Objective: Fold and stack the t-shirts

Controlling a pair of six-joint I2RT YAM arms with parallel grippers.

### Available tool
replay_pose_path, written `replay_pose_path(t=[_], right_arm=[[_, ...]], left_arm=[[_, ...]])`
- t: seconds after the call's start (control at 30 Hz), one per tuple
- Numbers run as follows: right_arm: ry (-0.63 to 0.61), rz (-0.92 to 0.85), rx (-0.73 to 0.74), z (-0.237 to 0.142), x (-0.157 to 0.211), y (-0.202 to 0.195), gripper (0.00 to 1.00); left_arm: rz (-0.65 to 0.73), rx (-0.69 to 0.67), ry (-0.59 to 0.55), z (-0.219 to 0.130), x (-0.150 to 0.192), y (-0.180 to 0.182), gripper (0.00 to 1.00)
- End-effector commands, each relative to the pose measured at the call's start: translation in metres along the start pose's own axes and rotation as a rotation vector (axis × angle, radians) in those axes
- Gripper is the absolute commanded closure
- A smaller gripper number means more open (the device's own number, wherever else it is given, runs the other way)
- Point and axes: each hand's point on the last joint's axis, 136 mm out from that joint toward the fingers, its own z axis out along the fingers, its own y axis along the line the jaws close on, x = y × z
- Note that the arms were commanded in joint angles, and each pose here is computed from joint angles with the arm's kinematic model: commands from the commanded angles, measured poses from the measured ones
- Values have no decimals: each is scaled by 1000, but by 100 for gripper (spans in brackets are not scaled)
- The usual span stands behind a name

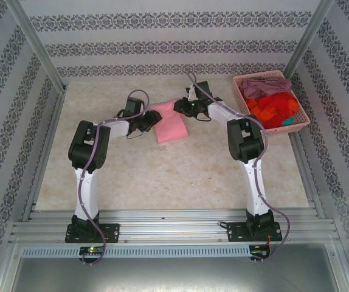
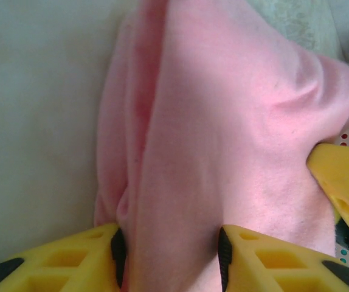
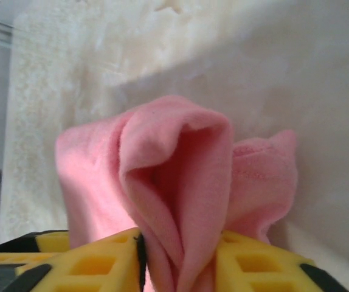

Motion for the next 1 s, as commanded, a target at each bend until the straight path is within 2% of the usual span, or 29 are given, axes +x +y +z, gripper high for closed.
replay_pose_path(t=[0.0, 0.1, 0.17, 0.2, 0.3, 0.37, 0.43, 0.53, 0.6, 0.77, 0.97], right_arm=[[15, 39, -91, 9, 5, 9, 74], [18, 50, -110, 9, 6, 11, 79], [2, 46, -93, 5, 5, 8, 77], [-15, 36, -69, 0, 3, 5, 72], [-69, 16, 18, -18, -1, -6, 47], [-92, 8, 60, -31, 0, -14, 35], [-93, 6, 88, -39, 7, -21, 31], [-70, 20, 92, -38, 24, -27, 34], [-46, 31, 71, -31, 35, -26, 44], [-5, 44, 29, -8, 56, -10, 60], [16, 6, -38, 13, 75, 31, 65]], left_arm=[[-8, 10, 32, 11, 6, 1, 57], [-16, 36, 20, 11, 2, -5, 57], [-8, 42, 15, 10, 0, -8, 54], [-3, 37, 13, 8, 0, -7, 52], [8, 21, -13, -1, -4, -2, 47], [19, 0, -41, -12, -8, 4, 42], [46, -29, -69, -24, -11, 9, 35], [103, -74, -111, -46, -13, 13, 23], [141, -112, -135, -60, -13, 16, 20], [221, -175, -193, -94, -17, 14, 17], [273, -223, -221, -115, -19, 11, 15]])
